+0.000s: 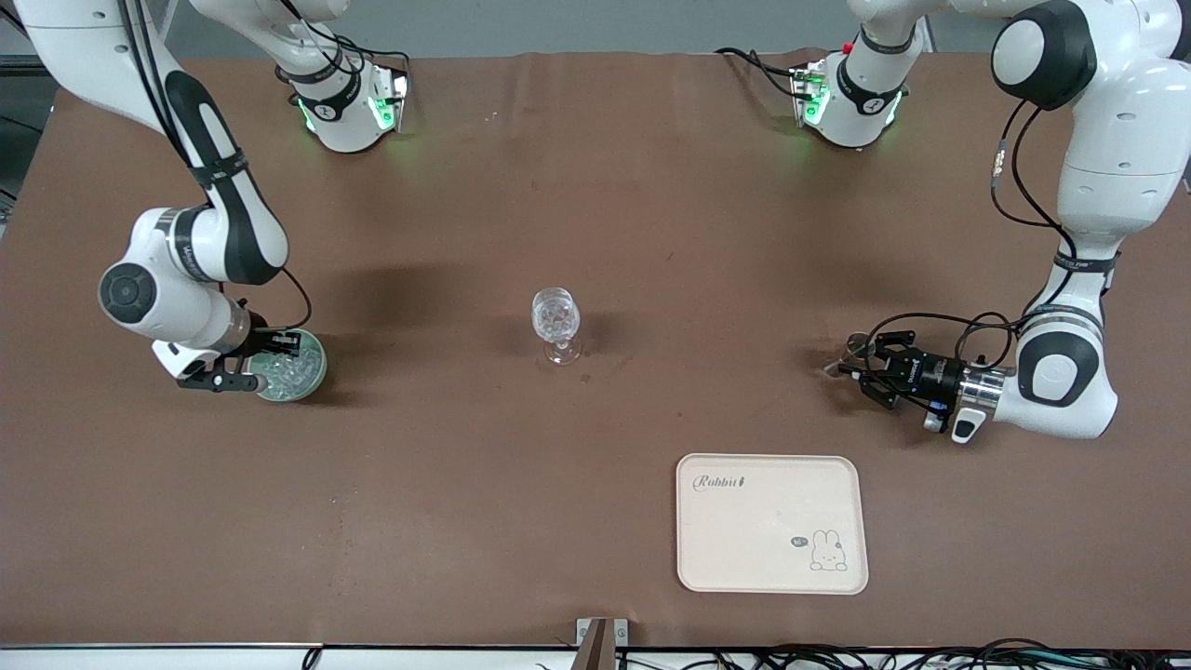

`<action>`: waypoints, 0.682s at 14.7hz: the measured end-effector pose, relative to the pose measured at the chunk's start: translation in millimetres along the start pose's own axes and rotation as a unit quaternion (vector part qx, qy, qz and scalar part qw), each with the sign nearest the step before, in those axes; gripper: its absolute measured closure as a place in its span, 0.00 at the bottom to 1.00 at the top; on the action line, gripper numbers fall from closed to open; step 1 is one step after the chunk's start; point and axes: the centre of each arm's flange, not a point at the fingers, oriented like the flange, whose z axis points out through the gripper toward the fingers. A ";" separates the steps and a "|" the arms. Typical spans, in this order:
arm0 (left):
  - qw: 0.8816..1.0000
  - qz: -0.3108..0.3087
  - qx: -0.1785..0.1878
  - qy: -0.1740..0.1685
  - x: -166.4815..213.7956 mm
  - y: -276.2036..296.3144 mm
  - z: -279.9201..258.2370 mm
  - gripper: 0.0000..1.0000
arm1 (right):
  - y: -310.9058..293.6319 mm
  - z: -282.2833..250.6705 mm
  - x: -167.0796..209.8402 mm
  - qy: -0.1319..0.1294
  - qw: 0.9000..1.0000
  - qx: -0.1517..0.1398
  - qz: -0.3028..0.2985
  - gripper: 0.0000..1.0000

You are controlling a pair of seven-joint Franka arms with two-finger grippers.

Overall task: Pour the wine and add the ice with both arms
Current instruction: 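Grasp an ice cube from the green bowl with the right gripper, then lift the ice cube up and away from the bowl with the right gripper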

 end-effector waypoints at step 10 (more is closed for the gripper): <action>1.000 -0.003 -0.004 0.006 7.7 -0.9 1.9 0.67 | 25.6 -291.2 -35.5 0.052 0.997 0.012 0.056 0.73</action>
